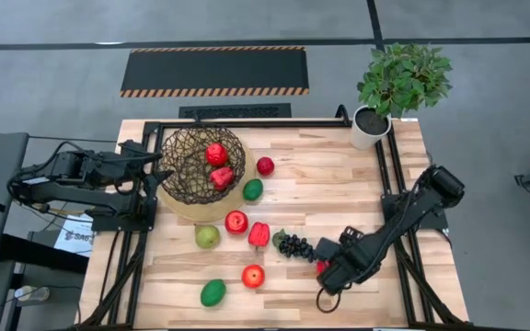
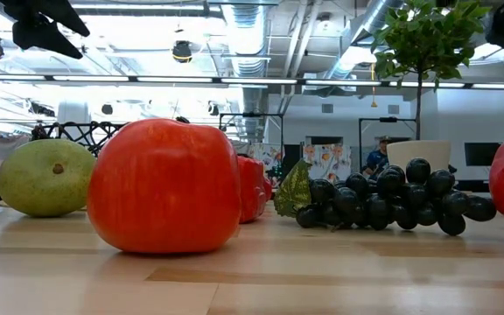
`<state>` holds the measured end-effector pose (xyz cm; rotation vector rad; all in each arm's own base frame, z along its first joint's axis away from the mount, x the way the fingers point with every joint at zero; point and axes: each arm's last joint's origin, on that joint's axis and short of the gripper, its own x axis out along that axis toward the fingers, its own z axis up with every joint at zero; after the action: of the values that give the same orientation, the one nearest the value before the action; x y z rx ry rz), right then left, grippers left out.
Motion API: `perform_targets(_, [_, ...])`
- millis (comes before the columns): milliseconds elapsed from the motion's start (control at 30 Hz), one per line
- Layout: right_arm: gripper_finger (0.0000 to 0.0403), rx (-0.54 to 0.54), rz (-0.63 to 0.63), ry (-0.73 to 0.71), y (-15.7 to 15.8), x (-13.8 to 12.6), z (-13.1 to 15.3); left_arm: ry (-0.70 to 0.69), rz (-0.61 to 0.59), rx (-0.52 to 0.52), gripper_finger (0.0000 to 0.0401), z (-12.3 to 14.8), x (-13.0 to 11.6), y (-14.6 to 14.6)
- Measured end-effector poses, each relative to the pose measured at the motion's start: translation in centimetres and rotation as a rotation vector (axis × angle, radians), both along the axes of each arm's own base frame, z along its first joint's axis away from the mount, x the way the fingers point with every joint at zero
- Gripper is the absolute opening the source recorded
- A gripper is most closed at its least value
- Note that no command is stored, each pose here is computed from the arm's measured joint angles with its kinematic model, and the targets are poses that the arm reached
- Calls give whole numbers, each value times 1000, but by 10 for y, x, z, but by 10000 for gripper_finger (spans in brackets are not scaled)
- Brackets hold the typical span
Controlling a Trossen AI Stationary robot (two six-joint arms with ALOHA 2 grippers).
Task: Build produce basket
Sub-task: Put the red apple into the black wire basket
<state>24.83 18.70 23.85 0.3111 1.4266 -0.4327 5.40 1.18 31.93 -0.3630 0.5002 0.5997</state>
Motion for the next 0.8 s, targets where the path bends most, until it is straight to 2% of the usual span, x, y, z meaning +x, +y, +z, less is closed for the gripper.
perform_targets(100, [390,17,-23,-18,-14,-16,3,0,0,0,330,0,0,0])
perform_targets(267, [390,132,-134,-167,-39,-45,17,0,0,0,330,0,0,0])
perform_targets(367, [390,233,-219,-283,-45,-52,21,0,0,-1,330,0,0,0])
perform_targets(467, [390,287,-234,-333,-45,-56,22,-1,1,-2,330,0,0,0])
perform_targets(567, [390,299,-234,-339,-42,-56,21,-3,7,-1,330,0,0,0])
perform_targets(800, [390,235,-217,-269,-36,-54,6,-3,12,1,330,0,0,0])
